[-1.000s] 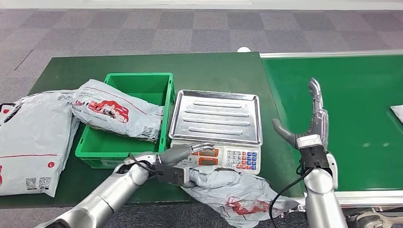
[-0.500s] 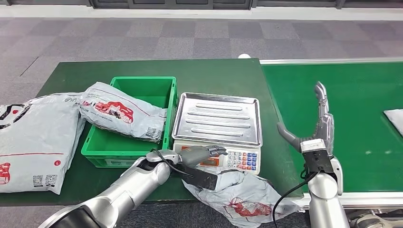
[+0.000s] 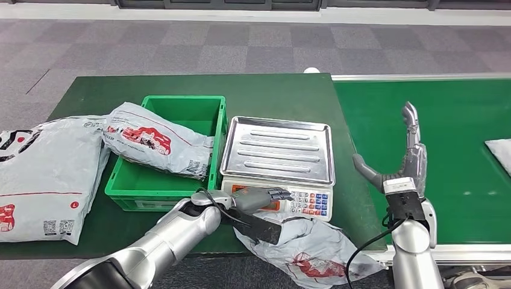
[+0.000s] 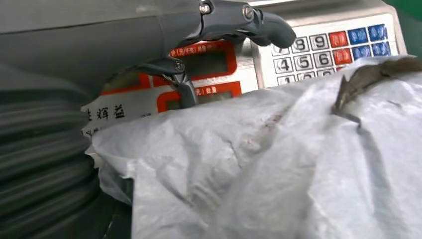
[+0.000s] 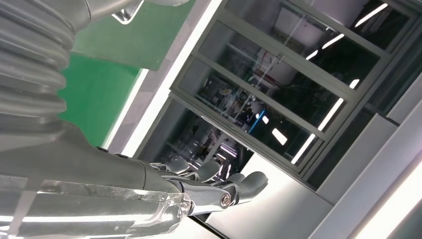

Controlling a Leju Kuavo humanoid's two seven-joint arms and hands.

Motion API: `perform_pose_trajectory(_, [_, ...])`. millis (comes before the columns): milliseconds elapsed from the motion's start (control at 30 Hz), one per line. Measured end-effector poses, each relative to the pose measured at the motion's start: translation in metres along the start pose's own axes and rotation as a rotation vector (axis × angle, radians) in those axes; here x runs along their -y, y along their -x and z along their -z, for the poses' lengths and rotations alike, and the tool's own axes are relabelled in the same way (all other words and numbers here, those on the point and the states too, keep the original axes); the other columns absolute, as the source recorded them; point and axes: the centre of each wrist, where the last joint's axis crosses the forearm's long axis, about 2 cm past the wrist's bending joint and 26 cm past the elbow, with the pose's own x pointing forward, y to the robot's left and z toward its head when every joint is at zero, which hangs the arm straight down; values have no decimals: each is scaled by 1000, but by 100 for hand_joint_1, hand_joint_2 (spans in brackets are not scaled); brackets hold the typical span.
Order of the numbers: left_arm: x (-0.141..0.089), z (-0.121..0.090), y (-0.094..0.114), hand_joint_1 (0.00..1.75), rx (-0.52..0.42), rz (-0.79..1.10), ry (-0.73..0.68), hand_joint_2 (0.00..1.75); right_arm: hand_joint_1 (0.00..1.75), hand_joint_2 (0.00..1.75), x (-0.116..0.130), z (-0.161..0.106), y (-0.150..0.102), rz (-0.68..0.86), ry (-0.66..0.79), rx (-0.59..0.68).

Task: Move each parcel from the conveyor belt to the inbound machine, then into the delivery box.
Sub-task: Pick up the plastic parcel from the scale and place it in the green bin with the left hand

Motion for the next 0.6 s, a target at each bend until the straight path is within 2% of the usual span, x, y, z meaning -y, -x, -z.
perform_pose_trajectory(33, [1,0,0,2,4,-4,6,175,0,175,0,0,0,0,0,0])
perform_pose_trajectory(67, [2,0,1,22,12,-8,14,175,0,175,0,0,0,-1,0,-1])
perform_pose_trajectory(167, [7,0,1,151,67,-32,43,175,0,175,0,0,0,-1,1,-1])
perform_pose_trajectory(200, [8,0,1,175,89,-39,48,175,0,175,0,0,0,-1,1,-1])
perform_pose_trajectory(600, [38,-6,8,175,295,-237,51,175,0,175,0,-1,0,5,5,-16])
